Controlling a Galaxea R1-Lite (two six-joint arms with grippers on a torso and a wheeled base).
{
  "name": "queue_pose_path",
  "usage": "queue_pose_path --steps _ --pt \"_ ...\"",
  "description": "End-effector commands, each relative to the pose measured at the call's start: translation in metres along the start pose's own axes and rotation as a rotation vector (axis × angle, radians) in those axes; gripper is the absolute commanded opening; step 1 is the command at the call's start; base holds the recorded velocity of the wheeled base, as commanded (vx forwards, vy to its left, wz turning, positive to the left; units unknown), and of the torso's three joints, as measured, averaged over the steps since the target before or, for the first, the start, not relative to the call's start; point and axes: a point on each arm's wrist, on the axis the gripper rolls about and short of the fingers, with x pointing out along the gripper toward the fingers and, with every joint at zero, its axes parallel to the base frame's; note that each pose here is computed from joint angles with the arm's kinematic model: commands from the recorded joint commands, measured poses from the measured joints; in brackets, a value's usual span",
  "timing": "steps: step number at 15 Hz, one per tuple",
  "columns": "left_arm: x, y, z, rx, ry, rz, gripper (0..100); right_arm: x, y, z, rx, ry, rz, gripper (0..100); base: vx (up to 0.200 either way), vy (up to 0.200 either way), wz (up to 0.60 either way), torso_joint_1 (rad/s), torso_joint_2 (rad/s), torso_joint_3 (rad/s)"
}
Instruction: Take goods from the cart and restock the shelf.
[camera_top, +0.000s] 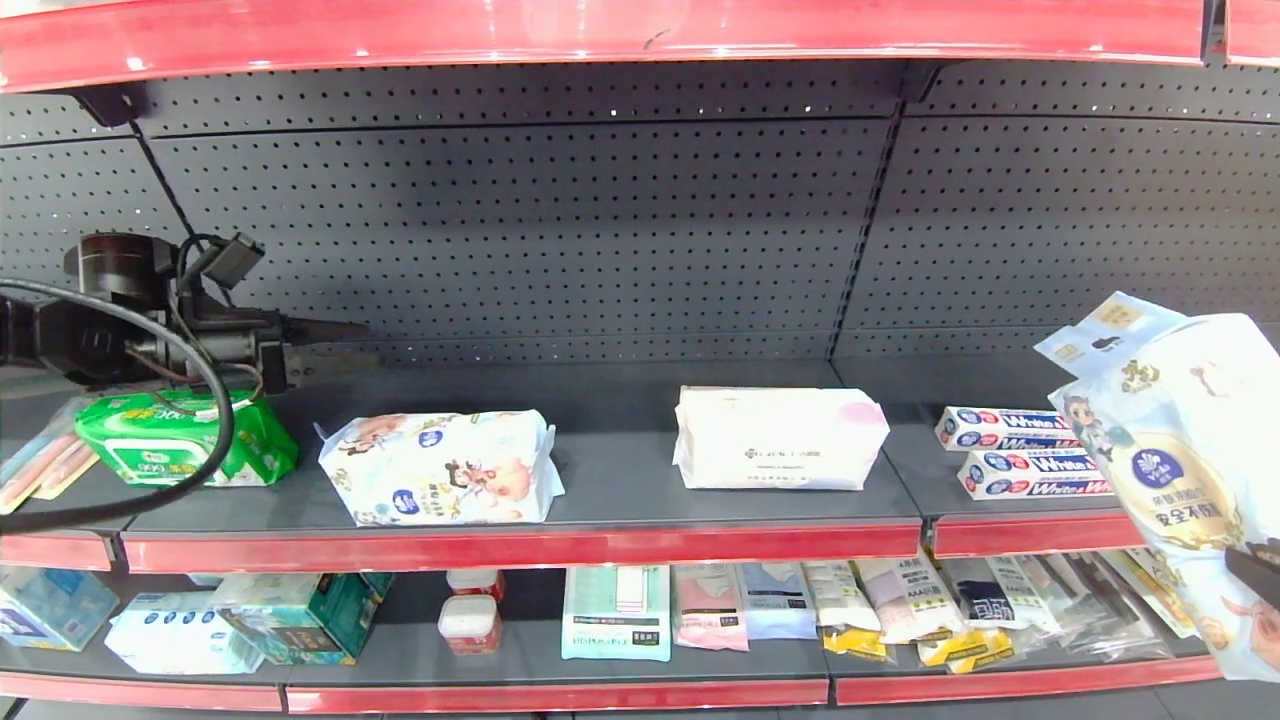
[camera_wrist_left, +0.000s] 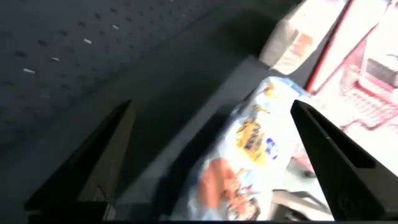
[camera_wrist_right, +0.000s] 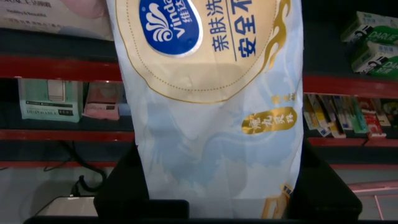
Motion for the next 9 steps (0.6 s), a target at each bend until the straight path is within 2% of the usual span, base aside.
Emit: queue_pose_path --steps 1,3,4,6,9 --pt "0.007 -0.008 0.003 -0.063 0.014 -0.001 100 0.003 0.0 0.001 0.0 0.009 0.002 0 0.0 0.0 0.0 0.0 0.0 0.0" --pt "0.012 -0.018 0.015 -0.136 0.034 0.052 100 0.003 0.0 0.001 -0.001 0.008 0.001 0 0.0 0.0 0.0 0.0 0.0 0.0" --pt "0.017 -0.021 0.019 -0.153 0.043 0.08 100 0.002 -0.001 0.003 -0.001 0.0 0.0 0 0.0 0.0 0.0 0.0 0.0 0.0" --pt "0.018 -0.02 0.019 -0.119 0.035 0.123 100 0.001 -0.002 0.007 0.001 -0.016 -0.004 0 0.0 0.0 0.0 0.0 0.0 0.0" --pt "0.019 -0.024 0.006 -0.136 0.077 0.215 100 -0.001 -0.001 0.006 0.003 -0.02 -0.006 0 0.0 0.0 0.0 0.0 0.0 0.0"
